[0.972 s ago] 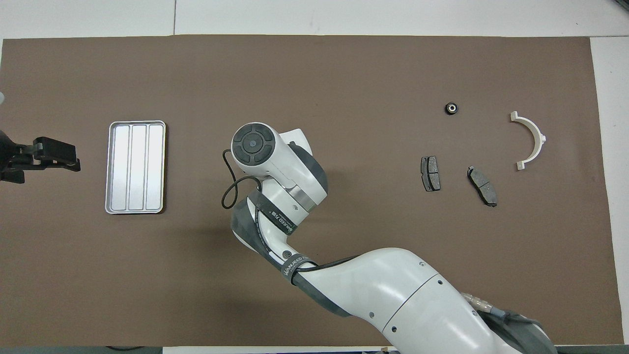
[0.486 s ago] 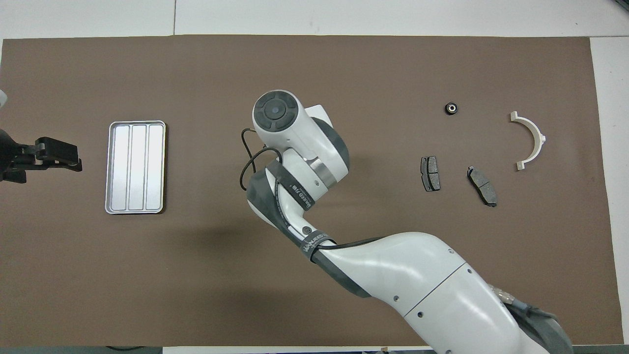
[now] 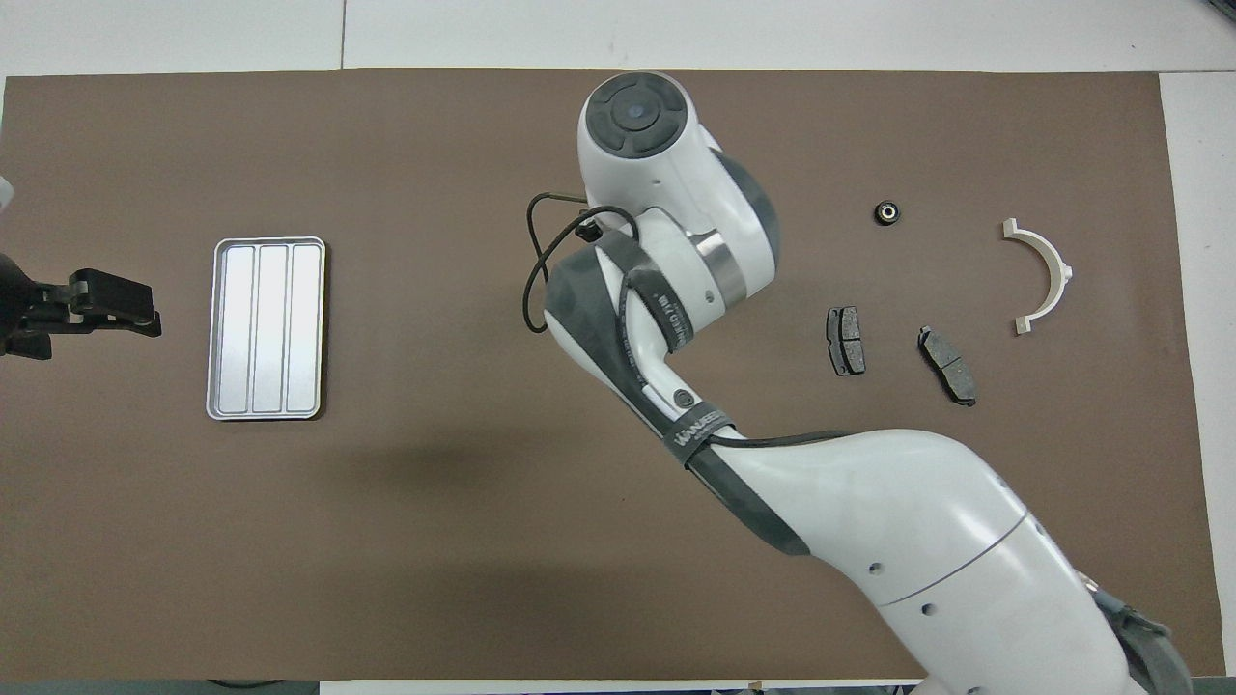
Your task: Place bearing gear from tray to pile
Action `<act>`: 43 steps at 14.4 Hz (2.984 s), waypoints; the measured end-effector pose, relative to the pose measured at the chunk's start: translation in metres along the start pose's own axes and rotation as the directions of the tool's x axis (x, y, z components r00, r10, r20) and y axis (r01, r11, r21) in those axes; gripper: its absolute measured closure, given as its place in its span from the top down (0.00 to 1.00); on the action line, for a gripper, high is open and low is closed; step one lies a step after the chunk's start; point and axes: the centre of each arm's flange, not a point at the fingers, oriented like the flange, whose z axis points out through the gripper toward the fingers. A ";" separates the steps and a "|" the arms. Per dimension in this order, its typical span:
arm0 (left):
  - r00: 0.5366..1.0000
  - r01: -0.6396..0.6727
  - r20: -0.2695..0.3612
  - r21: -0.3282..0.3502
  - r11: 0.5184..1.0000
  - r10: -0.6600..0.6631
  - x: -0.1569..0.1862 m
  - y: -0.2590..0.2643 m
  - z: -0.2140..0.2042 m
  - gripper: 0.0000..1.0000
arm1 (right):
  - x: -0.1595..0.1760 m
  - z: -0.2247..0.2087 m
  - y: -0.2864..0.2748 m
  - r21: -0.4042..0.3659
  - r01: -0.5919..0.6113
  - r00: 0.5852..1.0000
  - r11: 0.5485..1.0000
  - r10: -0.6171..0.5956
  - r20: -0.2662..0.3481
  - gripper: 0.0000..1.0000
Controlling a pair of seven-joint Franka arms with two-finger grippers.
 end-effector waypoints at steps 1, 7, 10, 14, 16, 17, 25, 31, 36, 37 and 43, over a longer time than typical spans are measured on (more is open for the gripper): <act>1.000 0.000 0.000 0.000 1.000 0.000 0.000 0.000 0.000 1.00 | 0.013 0.005 0.026 0.000 0.044 0.999 0.999 -0.044 0.002 0.24; 1.000 0.000 0.000 0.000 1.000 0.000 0.000 0.000 0.000 1.00 | 0.051 0.081 0.123 0.015 0.131 0.991 0.991 -0.131 -0.034 0.24; 1.000 0.000 0.000 0.000 1.000 0.000 0.000 0.000 0.000 1.00 | 0.051 0.128 0.143 0.025 0.157 0.985 0.987 -0.155 -0.077 0.24; 1.000 0.000 0.000 0.000 1.000 0.000 0.000 0.000 0.000 1.00 | 0.047 0.136 0.145 0.025 0.163 0.983 0.986 -0.161 -0.086 0.24; 1.000 0.000 0.000 0.000 1.000 0.000 0.000 0.000 0.000 1.00 | 0.047 0.136 0.145 0.025 0.163 0.983 0.986 -0.161 -0.086 0.24; 1.000 0.000 0.000 0.000 1.000 0.000 0.000 0.000 0.000 1.00 | 0.047 0.136 0.145 0.025 0.163 0.983 0.986 -0.161 -0.087 0.24; 1.000 0.000 0.000 0.000 1.000 0.000 0.000 0.000 0.000 1.00 | 0.045 0.123 0.141 0.028 0.170 0.981 0.985 -0.166 -0.103 1.00; 1.000 0.000 0.000 0.000 1.000 0.000 0.000 0.000 0.000 1.00 | 0.046 0.086 0.146 0.027 0.164 0.976 0.986 -0.158 -0.152 1.00; 1.000 0.000 0.000 0.000 1.000 0.000 0.000 0.000 0.000 1.00 | 0.043 0.062 0.159 0.021 0.148 0.979 0.989 -0.144 -0.142 1.00; 1.000 0.000 0.000 0.000 1.000 0.000 0.000 0.000 0.000 1.00 | 0.041 0.050 0.166 0.017 0.141 0.982 0.990 -0.138 -0.133 1.00; 1.000 0.000 0.000 0.000 1.000 0.000 0.000 0.000 0.000 1.00 | 0.002 -0.063 0.205 -0.008 0.097 0.992 0.995 -0.097 -0.086 1.00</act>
